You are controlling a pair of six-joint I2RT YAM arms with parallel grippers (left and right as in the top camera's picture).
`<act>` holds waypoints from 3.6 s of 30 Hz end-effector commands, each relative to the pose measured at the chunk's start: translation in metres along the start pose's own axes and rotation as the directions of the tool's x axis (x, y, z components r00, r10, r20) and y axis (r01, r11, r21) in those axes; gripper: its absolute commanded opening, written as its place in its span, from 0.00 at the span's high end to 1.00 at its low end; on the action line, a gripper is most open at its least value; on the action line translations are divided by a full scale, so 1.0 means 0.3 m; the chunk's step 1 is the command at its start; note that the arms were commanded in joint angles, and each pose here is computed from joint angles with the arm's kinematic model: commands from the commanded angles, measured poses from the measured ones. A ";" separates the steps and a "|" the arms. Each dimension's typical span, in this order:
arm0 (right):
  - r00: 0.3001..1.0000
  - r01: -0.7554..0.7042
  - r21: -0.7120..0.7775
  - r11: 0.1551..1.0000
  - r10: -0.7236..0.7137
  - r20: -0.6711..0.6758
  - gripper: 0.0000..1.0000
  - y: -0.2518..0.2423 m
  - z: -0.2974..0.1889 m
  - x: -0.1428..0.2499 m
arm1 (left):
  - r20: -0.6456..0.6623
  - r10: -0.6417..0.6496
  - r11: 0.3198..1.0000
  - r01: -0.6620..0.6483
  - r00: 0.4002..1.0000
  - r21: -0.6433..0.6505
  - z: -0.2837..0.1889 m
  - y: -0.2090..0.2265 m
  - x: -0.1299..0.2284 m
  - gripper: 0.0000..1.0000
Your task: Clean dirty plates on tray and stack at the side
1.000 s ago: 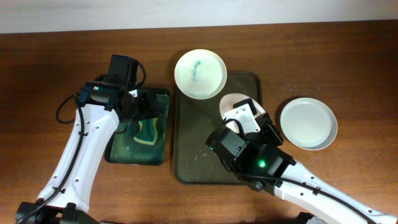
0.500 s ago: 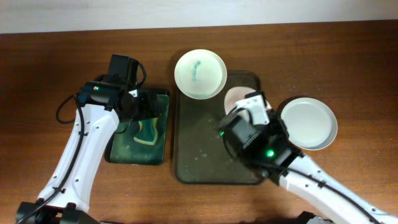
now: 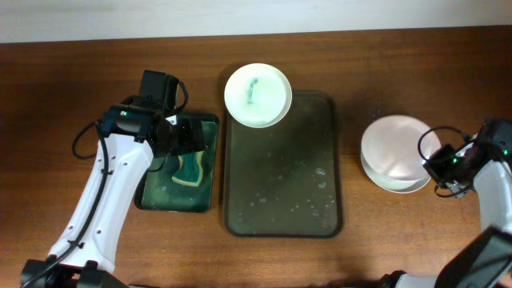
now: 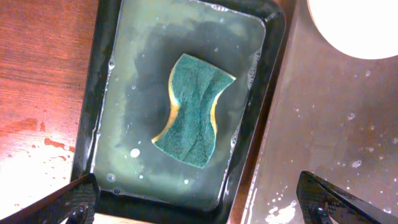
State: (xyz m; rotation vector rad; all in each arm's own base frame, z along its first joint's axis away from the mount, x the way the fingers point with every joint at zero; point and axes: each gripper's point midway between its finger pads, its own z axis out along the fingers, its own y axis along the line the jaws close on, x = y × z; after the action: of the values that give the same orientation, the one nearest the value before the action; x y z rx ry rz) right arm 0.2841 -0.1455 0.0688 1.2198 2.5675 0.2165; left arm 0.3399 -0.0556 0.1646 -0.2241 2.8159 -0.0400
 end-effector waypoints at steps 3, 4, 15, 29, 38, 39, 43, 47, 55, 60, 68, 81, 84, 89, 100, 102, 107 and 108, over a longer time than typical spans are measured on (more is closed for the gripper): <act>0.991 -0.049 -0.068 0.997 0.040 -0.130 0.53 0.031 0.097 0.038 | 0.017 -0.004 1.000 0.003 1.000 0.013 -0.019 -0.005 -0.016 0.01; 0.993 0.000 -0.124 0.992 -0.015 -0.121 0.37 0.072 0.063 0.037 | 0.017 -0.004 1.000 0.003 1.000 0.013 -0.019 -0.005 -0.016 0.01; 0.554 0.821 -0.351 0.451 -0.777 0.298 0.29 0.930 -0.085 0.488 | 0.017 -0.004 1.000 0.003 1.000 0.013 -0.019 -0.005 -0.016 0.01; 0.746 0.644 -0.342 0.684 -0.661 0.081 0.96 1.112 0.264 0.315 | 0.017 -0.004 1.000 0.003 1.000 0.013 -0.019 -0.005 -0.016 0.01; 0.634 0.648 -0.175 0.741 -0.652 -0.415 0.96 0.616 0.093 0.560 | 0.017 -0.004 1.000 0.003 1.000 0.013 -0.019 -0.005 -0.016 0.01; 0.645 0.624 -0.160 0.765 -0.620 -0.446 0.96 0.569 0.142 0.605 | 0.017 -0.004 1.000 0.003 1.000 0.013 -0.019 -0.005 -0.016 0.01; 0.594 0.662 -0.263 0.702 -0.705 -0.389 0.76 0.584 0.208 0.649 | 0.016 -0.004 1.000 0.003 1.000 0.013 -0.019 -0.005 -0.015 0.01; 0.572 0.726 -0.322 0.607 -0.794 -0.206 0.55 0.651 0.027 0.557 | 0.024 -0.010 1.000 0.010 1.000 0.015 -0.009 -0.007 -0.021 0.03; 0.590 0.755 -0.344 0.558 -0.807 -0.014 0.47 0.665 -0.249 0.533 | -0.114 0.111 0.994 -0.108 0.987 0.034 0.427 -0.006 0.146 0.58; 0.588 0.751 -0.340 0.566 -0.807 -0.046 0.48 0.647 -0.243 0.545 | -0.182 0.111 0.994 -0.110 0.977 0.015 0.599 0.000 0.186 1.00; 0.589 0.752 -0.333 0.569 -0.807 -0.050 0.48 0.642 -0.241 0.544 | -0.142 0.111 0.994 -0.109 0.984 0.024 0.419 -0.026 0.082 1.00; 0.583 0.729 -0.319 0.606 -0.793 -0.175 0.66 0.601 -0.092 0.577 | -0.025 0.108 0.994 -0.109 0.994 -0.003 0.201 -0.007 0.009 1.00; 0.583 0.729 -0.319 0.606 -0.793 -0.175 0.66 0.601 -0.092 0.577 | -0.022 0.109 0.994 -0.109 0.994 0.002 0.197 -0.010 0.005 1.00; 0.583 0.731 -0.317 0.605 -0.794 -0.171 0.66 0.602 -0.091 0.574 | 0.165 0.132 0.989 -0.140 0.977 0.039 0.080 -0.040 -0.101 1.00; 0.582 0.729 -0.314 0.608 -0.792 -0.185 0.66 0.586 -0.076 0.584 | 0.238 0.129 0.988 -0.146 0.963 0.053 0.032 -0.052 -0.141 1.00; 0.582 0.730 -0.316 0.607 -0.793 -0.178 0.66 0.590 -0.075 0.582 | 0.236 0.129 0.988 -0.146 0.963 0.052 0.032 -0.051 -0.139 1.00; 0.583 0.729 -0.315 0.607 -0.793 -0.178 0.66 0.590 -0.075 0.582 | 0.235 0.129 0.988 -0.145 0.963 0.053 0.032 -0.051 -0.139 1.00; 0.582 0.730 -0.316 0.607 -0.793 -0.178 0.66 0.590 -0.075 0.582 | 0.234 0.129 0.988 -0.145 0.964 0.052 0.033 -0.051 -0.138 1.00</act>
State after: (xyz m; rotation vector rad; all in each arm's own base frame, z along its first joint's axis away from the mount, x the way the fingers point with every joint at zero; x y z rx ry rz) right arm 0.3029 0.1025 0.1044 -0.1083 2.9557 0.4895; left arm 0.3781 -0.0661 0.1513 -0.0285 2.6372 -0.0869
